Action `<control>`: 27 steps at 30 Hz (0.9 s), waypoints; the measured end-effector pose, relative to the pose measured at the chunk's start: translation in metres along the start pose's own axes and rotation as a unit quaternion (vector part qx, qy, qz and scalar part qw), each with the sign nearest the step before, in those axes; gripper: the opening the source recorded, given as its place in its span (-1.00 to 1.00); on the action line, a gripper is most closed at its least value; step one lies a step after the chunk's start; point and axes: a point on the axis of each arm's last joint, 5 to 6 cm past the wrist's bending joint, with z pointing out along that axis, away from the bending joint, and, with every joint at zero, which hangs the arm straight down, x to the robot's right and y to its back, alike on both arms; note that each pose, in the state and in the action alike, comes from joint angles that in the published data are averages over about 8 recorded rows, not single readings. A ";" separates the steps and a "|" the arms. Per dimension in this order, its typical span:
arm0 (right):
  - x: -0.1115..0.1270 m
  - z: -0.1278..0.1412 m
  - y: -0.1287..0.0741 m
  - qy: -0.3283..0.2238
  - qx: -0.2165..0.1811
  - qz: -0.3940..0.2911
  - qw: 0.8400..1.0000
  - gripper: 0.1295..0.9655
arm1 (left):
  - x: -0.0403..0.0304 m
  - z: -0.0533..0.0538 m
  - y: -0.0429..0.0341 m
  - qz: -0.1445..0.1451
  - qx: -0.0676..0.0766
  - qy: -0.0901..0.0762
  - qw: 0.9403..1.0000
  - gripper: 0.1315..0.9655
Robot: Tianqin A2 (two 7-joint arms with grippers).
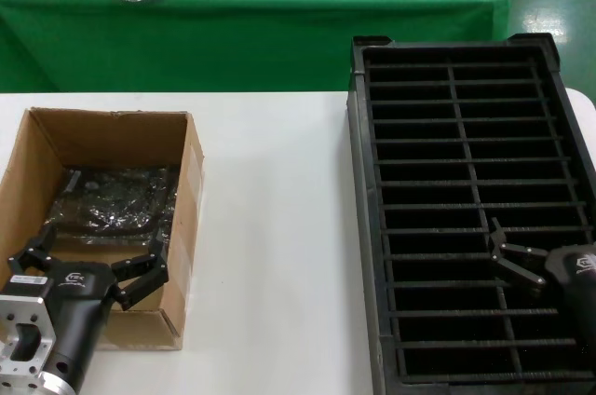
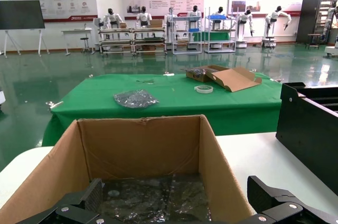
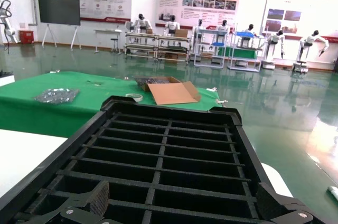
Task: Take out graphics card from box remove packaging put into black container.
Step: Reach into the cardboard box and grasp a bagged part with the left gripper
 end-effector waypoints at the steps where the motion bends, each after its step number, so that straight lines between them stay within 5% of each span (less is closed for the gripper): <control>1: 0.000 0.000 0.000 0.000 0.000 0.000 1.000 1.00 | 0.0000 0.000 0.0000 0.000 0.000 0.000 1.000 1.00; 11: 0.000 0.000 0.000 0.000 0.000 0.000 1.000 1.00 | -0.0046 0.002 -0.0053 0.010 0.007 0.000 1.000 1.00; 15: 0.000 0.000 0.000 0.000 0.000 0.000 1.000 1.00 | -0.0181 0.009 -0.0188 0.045 0.023 -0.001 0.999 1.00; 19: 0.000 0.000 0.000 0.000 0.000 0.000 1.000 1.00 | -0.0387 0.028 -0.0359 0.120 0.037 0.002 0.992 1.00; 23: 0.000 0.000 0.000 0.000 0.000 0.000 1.000 1.00 | -0.0599 0.051 -0.0519 0.226 0.038 0.015 0.973 1.00; 25: 0.000 0.000 0.000 0.000 0.000 0.000 1.000 1.00 | -0.0692 0.063 -0.0584 0.291 0.032 0.030 0.956 1.00; 27: 0.000 0.000 0.000 0.000 0.000 0.000 1.000 1.00 | -0.0769 0.074 -0.0631 0.358 0.019 0.053 0.932 1.00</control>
